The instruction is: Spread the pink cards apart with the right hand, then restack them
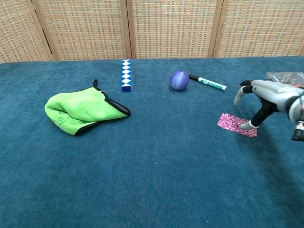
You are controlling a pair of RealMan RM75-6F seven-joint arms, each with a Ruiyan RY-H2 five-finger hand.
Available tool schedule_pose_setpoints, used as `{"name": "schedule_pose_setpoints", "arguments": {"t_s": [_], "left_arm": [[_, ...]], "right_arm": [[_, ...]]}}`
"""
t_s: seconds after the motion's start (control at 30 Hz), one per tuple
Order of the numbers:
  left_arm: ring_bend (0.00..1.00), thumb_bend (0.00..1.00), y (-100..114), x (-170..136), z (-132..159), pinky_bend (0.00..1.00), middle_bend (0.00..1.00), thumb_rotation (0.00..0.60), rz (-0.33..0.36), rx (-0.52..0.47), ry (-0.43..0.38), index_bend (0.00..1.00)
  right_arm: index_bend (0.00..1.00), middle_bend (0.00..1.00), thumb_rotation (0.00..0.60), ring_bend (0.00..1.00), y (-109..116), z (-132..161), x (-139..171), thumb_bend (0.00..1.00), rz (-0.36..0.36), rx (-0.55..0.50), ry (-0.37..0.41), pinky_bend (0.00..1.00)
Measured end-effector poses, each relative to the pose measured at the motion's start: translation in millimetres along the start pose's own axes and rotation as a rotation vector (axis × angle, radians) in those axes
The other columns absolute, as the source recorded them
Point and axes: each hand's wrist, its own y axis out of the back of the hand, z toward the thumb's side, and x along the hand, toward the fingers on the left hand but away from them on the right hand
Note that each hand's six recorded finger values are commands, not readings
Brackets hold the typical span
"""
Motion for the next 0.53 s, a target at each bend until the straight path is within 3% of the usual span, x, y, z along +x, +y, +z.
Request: {"name": "schedule_pose_setpoints", "arguments": {"t_s": [0.17,0.37,0.53], "left_arm": [[0.00,0.04,0.0,0.5,-0.3,0.00,0.00,0.600,0.002,0.000,-0.001,0.00],[0.00,0.04,0.2,-0.6,0.2,0.00,0.00,0.600,0.006,-0.001,-0.004,0.00],[0.00,0.04,0.6,-1.3,0.1,0.00,0.00,0.600,0.012,-0.003,-0.005,0.00]], "right_arm": [[0.16,0.00,0.600,0.00,29.0,-12.9,29.1,0.02,-0.105,0.027,0.134,0.01],[0.00,0.00,0.600,0.00,52.8,-48.1,86.1,0.00,-0.218,0.059,0.303,0.00],[0.00,0.00,0.600,0.00,60.0,-90.8,132.0,0.00,-0.255,0.084,0.311,0.00]]}}
